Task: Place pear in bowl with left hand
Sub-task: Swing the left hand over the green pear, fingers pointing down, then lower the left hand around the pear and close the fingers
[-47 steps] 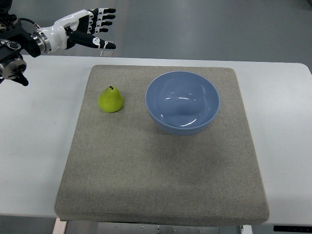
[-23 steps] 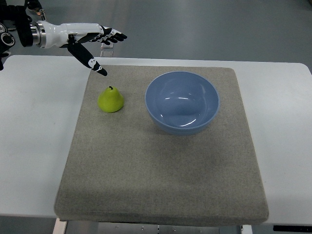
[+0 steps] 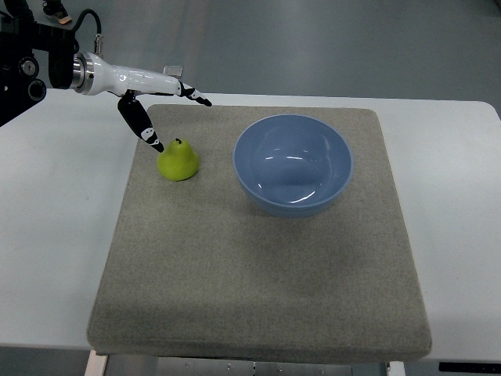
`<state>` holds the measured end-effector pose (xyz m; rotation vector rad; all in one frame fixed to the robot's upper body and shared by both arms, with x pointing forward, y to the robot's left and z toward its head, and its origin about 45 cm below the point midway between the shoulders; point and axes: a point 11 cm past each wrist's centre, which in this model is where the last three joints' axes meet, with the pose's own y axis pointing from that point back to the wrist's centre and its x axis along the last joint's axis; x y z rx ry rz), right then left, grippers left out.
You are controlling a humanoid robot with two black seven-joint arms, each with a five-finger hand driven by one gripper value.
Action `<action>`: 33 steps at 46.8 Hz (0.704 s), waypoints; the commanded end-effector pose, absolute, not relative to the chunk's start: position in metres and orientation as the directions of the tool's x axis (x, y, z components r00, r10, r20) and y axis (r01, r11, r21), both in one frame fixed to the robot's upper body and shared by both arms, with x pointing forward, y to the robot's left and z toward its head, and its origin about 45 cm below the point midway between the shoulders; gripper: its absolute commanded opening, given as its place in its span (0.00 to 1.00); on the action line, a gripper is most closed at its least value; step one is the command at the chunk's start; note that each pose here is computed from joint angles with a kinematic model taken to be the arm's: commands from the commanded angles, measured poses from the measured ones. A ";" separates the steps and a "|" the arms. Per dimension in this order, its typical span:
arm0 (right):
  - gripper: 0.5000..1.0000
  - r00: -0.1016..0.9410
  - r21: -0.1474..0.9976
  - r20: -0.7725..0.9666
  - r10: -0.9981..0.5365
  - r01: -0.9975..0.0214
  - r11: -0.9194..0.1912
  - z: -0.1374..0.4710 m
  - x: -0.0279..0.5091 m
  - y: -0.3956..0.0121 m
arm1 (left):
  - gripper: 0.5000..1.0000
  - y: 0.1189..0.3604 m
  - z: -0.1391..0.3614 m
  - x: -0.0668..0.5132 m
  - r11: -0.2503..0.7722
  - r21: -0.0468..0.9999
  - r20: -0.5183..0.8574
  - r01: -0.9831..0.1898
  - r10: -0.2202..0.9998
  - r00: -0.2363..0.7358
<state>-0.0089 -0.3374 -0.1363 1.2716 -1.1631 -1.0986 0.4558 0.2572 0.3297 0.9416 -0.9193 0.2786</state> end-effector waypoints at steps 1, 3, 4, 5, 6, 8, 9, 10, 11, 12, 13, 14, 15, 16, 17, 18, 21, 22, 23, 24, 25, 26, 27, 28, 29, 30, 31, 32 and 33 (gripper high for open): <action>0.85 0.108 0.999 0.020 -0.994 -0.036 0.016 -0.136 -0.009 -0.337 | 0.98 0.258 0.326 0.456 0.576 0.578 0.783 -0.578 -0.192 0.592; 0.85 0.108 0.999 0.018 -0.994 -0.036 0.015 -0.136 -0.009 -0.337 | 0.98 0.255 0.324 0.456 0.578 0.579 0.783 -0.576 -0.198 0.589; 0.85 0.108 0.999 0.020 -0.994 -0.038 0.016 -0.136 -0.009 -0.337 | 0.98 0.252 0.322 0.456 0.579 0.581 0.782 -0.571 -0.204 0.589; 0.85 0.108 0.999 0.020 -0.994 -0.036 0.016 -0.136 -0.009 -0.337 | 0.98 0.249 0.319 0.456 0.580 0.586 0.780 -0.565 -0.214 0.589; 0.85 0.108 0.999 0.020 -0.994 -0.036 0.016 -0.136 -0.009 -0.337 | 0.98 0.249 0.316 0.455 0.577 0.592 0.777 -0.563 -0.223 0.588; 0.85 0.108 0.999 0.020 -0.994 -0.038 0.016 -0.136 -0.009 -0.337 | 0.98 0.247 0.311 0.455 0.569 0.599 0.778 -0.564 -0.247 0.577; 0.85 0.108 0.999 0.020 -0.994 -0.038 0.016 -0.136 -0.009 -0.337 | 0.98 0.248 0.310 0.455 0.563 0.602 0.779 -0.566 -0.258 0.572; 0.85 0.108 0.999 0.018 -0.994 -0.036 0.015 -0.136 -0.009 -0.337 | 0.98 0.249 0.309 0.455 0.558 0.605 0.778 -0.568 -0.265 0.569; 0.85 0.108 0.999 0.020 -0.994 -0.038 0.016 -0.136 -0.009 -0.337 | 0.98 0.249 0.307 0.455 0.556 0.607 0.778 -0.568 -0.271 0.567; 0.85 0.108 0.999 0.020 -0.994 -0.036 0.016 -0.136 -0.009 -0.337 | 0.98 0.249 0.307 0.455 0.556 0.607 0.779 -0.568 -0.272 0.565; 0.85 0.107 0.999 0.020 -0.994 -0.036 0.016 -0.136 -0.009 -0.337 | 0.98 0.247 0.306 0.455 0.558 0.607 0.778 -0.565 -0.273 0.566; 0.85 0.108 0.999 0.020 -0.994 -0.038 0.016 -0.136 -0.009 -0.337 | 0.98 0.245 0.305 0.455 0.561 0.608 0.777 -0.561 -0.274 0.567; 0.85 0.108 0.999 0.018 -0.994 -0.037 0.014 -0.136 -0.009 -0.337 | 0.98 0.244 0.304 0.455 0.562 0.609 0.776 -0.559 -0.274 0.569; 0.85 0.108 0.999 0.020 -0.994 -0.036 0.016 -0.136 -0.009 -0.337 | 0.98 0.243 0.303 0.455 0.564 0.609 0.775 -0.558 -0.276 0.568; 0.85 0.108 0.999 0.020 -0.994 -0.038 0.016 -0.136 -0.009 -0.337 | 0.98 0.242 0.303 0.455 0.565 0.609 0.775 -0.556 -0.276 0.568; 0.85 0.108 0.999 0.020 -0.994 -0.038 0.016 -0.136 -0.009 -0.337 | 0.98 0.242 0.302 0.454 0.565 0.610 0.774 -0.556 -0.276 0.570; 0.85 0.108 0.999 0.020 -0.994 -0.036 0.016 -0.136 -0.009 -0.337 | 0.98 0.243 0.300 0.455 0.560 0.613 0.773 -0.557 -0.278 0.570; 0.85 0.107 0.999 0.020 -0.994 -0.038 0.016 -0.136 -0.009 -0.337 | 0.98 0.243 0.300 0.455 0.560 0.613 0.773 -0.557 -0.279 0.570; 0.85 0.108 0.999 0.020 -0.994 -0.038 0.016 -0.136 -0.009 -0.337 | 0.98 0.243 0.297 0.455 0.561 0.614 0.771 -0.555 -0.278 0.573; 0.85 0.108 0.999 0.020 -0.994 -0.038 0.016 -0.136 -0.009 -0.337 | 0.98 0.243 0.294 0.454 0.560 0.616 0.770 -0.554 -0.278 0.575; 0.85 0.108 0.999 0.020 -0.994 -0.036 0.016 -0.136 -0.009 -0.337 | 0.98 0.243 0.291 0.453 0.559 0.618 0.767 -0.552 -0.277 0.579; 0.85 0.108 0.999 0.020 -0.994 -0.038 0.016 -0.136 -0.009 -0.337 | 0.98 0.243 0.288 0.453 0.559 0.621 0.765 -0.549 -0.280 0.580; 0.85 0.108 0.999 0.020 -0.994 -0.036 0.016 -0.136 -0.009 -0.337 | 0.98 0.243 0.284 0.452 0.554 0.627 0.761 -0.548 -0.286 0.582; 0.85 0.108 0.999 0.020 -0.994 -0.038 0.016 -0.136 -0.009 -0.337 | 0.98 0.243 0.282 0.452 0.554 0.630 0.760 -0.545 -0.292 0.581; 0.85 0.108 0.999 0.020 -0.994 -0.036 0.016 -0.136 -0.009 -0.337 | 0.98 0.243 0.281 0.452 0.551 0.632 0.759 -0.545 -0.296 0.580; 0.85 0.108 0.999 0.018 -0.994 -0.037 0.014 -0.136 -0.009 -0.337 | 0.98 0.243 0.279 0.451 0.549 0.633 0.758 -0.545 -0.299 0.579; 0.85 0.108 0.999 0.020 -0.994 -0.038 0.016 -0.136 -0.009 -0.337 | 0.98 0.245 0.278 0.452 0.547 0.634 0.758 -0.547 -0.300 0.578; 0.85 0.108 0.999 0.018 -0.994 -0.036 0.015 -0.136 -0.009 -0.337 | 0.98 0.245 0.278 0.451 0.548 0.633 0.760 -0.548 -0.301 0.576; 0.85 0.108 0.999 0.020 -0.994 -0.036 0.016 -0.136 -0.009 -0.337 | 0.98 0.245 0.277 0.451 0.546 0.635 0.758 -0.546 -0.304 0.577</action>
